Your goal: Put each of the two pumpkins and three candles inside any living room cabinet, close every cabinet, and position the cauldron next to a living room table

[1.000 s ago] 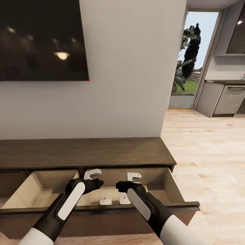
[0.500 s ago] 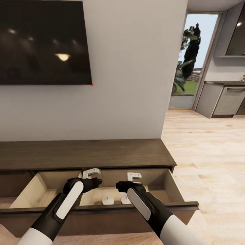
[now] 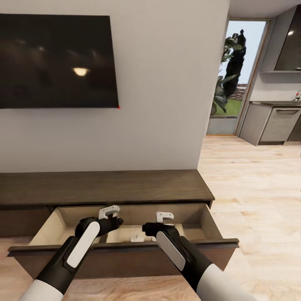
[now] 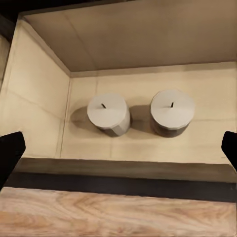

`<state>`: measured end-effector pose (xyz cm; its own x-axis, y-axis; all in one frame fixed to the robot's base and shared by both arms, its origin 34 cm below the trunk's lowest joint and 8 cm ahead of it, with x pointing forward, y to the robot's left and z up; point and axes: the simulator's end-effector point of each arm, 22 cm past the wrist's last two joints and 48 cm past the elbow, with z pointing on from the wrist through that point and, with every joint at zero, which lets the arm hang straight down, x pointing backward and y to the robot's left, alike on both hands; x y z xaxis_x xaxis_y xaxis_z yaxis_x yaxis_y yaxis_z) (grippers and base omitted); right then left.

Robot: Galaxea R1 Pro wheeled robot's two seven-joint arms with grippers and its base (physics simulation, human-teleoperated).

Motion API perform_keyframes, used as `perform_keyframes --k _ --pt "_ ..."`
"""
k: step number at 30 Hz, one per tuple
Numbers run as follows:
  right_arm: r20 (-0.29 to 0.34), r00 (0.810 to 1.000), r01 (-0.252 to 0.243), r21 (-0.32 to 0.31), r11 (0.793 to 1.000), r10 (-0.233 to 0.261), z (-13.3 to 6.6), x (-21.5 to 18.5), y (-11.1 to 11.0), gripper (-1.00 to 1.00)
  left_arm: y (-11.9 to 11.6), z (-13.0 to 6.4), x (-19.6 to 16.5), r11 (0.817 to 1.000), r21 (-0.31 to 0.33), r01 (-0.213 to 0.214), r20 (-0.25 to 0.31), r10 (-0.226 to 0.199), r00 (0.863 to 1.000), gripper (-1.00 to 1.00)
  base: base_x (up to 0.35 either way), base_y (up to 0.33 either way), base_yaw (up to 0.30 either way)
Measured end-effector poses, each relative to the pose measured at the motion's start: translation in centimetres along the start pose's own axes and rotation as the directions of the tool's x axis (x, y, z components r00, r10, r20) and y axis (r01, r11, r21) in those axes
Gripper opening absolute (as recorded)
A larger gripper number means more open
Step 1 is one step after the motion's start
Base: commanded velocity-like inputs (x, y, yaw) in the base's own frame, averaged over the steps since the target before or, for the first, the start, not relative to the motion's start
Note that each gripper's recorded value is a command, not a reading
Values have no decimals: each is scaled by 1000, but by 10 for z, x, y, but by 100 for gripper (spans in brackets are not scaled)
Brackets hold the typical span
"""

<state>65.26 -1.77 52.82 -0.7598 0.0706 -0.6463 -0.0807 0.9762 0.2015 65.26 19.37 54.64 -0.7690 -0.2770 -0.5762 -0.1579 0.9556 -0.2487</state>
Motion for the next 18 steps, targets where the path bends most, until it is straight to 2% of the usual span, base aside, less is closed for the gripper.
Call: perform_keyframes --k 6,13,18 --pt "0 1000 0 1 1000 0 -8 -11 2 100 4 -9 -14 1000 -12 13 8 -13 1000 100 -313 106 30" --pt "4 1000 2 1 1000 -2 -18 -25 5 100 10 -22 -34 999 -25 42 24 -41 999 100 -314 106 208" --pt "8 1000 3 3 1000 -3 -26 -35 6 100 34 -33 -57 994 -54 96 50 -93 994 100 -314 106 241"
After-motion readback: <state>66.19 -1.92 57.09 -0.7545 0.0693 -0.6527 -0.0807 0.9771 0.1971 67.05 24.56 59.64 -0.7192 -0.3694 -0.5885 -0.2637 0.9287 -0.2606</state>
